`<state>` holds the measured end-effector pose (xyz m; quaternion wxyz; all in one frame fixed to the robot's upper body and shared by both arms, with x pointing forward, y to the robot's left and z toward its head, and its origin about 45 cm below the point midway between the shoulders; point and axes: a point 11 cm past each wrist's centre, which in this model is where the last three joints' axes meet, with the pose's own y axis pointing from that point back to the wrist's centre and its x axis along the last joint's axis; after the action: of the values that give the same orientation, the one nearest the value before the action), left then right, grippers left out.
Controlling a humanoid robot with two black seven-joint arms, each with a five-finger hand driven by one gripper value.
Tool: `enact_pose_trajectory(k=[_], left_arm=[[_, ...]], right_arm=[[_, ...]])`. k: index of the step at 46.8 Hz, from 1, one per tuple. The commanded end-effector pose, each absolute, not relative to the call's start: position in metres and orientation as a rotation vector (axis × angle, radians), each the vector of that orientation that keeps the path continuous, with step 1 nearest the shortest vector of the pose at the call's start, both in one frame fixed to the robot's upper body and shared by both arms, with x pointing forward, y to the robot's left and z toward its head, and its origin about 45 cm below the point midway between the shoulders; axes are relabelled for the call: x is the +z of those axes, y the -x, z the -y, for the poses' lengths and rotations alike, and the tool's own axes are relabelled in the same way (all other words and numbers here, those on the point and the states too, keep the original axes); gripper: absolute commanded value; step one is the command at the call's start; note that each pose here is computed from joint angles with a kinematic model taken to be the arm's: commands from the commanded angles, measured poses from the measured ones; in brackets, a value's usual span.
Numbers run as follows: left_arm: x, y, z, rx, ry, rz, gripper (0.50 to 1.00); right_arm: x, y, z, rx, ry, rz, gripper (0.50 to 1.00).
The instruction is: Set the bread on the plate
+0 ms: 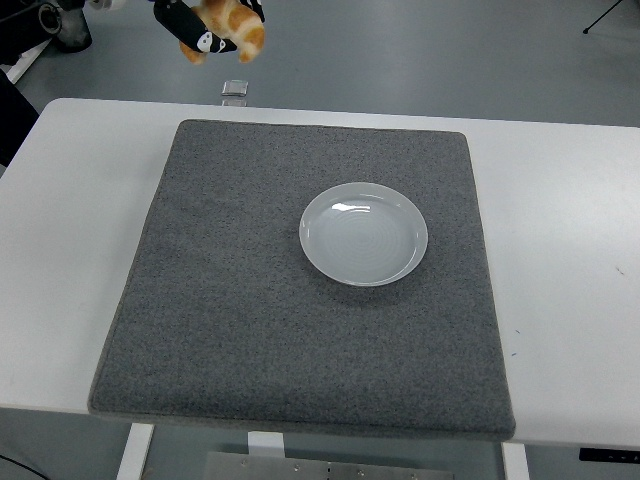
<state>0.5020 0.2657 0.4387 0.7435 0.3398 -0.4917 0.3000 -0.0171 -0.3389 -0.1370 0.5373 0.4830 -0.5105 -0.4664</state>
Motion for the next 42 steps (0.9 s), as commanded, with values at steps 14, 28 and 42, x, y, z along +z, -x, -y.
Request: enact_pose_trajectory(k=[14, 28, 42], left_arm=[[0.445, -0.497, -0.191, 0.557, -0.597, 1.096, 0.500], [0.420, -0.486, -0.132, 0.435, -0.525, 1.068, 0.500], [0.377, -0.471, -0.090, 0.330, -0.500, 1.028, 0.500]], right_arm=[[-0.137, 0.017, 0.339, -1.110, -1.150, 1.215, 0.954], [-0.137, 0.017, 0.339, -1.110, -1.150, 1.215, 0.952], [-0.137, 0.017, 0.339, -1.110, -1.150, 1.215, 0.952]])
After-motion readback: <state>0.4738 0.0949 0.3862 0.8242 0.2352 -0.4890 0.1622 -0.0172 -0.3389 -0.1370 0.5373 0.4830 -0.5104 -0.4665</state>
